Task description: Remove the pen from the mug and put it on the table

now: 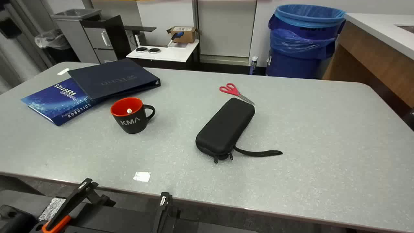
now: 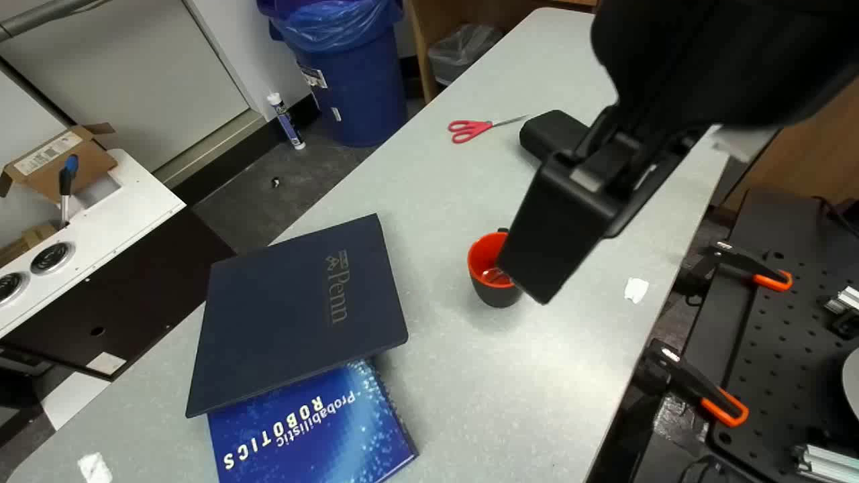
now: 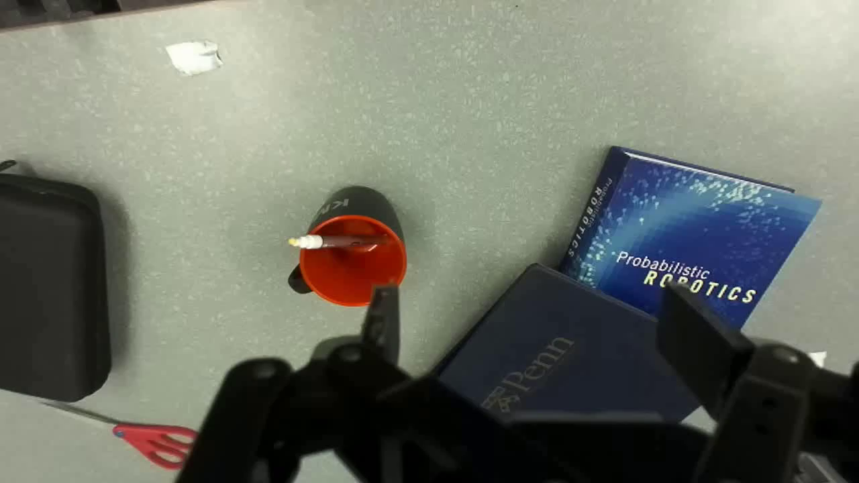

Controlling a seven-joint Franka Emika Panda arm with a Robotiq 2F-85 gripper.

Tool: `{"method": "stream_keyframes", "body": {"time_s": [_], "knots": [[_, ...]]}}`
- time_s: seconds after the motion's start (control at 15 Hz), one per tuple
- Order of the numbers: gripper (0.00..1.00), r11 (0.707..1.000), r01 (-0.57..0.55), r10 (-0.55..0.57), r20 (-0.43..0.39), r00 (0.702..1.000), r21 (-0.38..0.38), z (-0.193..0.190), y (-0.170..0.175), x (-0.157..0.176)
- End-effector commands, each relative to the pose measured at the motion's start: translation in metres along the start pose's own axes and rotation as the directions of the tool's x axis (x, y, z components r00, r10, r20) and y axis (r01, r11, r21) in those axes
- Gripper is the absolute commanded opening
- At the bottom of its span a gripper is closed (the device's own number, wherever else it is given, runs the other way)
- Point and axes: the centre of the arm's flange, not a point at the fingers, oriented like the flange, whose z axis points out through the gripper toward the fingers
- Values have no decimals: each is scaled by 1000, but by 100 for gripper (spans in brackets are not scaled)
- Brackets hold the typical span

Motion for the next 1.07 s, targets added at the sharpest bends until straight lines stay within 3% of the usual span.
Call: {"method": "stream_keyframes", "body": {"time_s": [0.0,0.27,0.47,1.0], "knots": [[100,1000,0,0,0,1000,0,0,0,0],[100,999,33,-33,11,999,0,0,3,4],[100,995,100,-99,40,994,-27,3,32,15],[100,974,225,-221,203,954,2,65,101,31]]}}
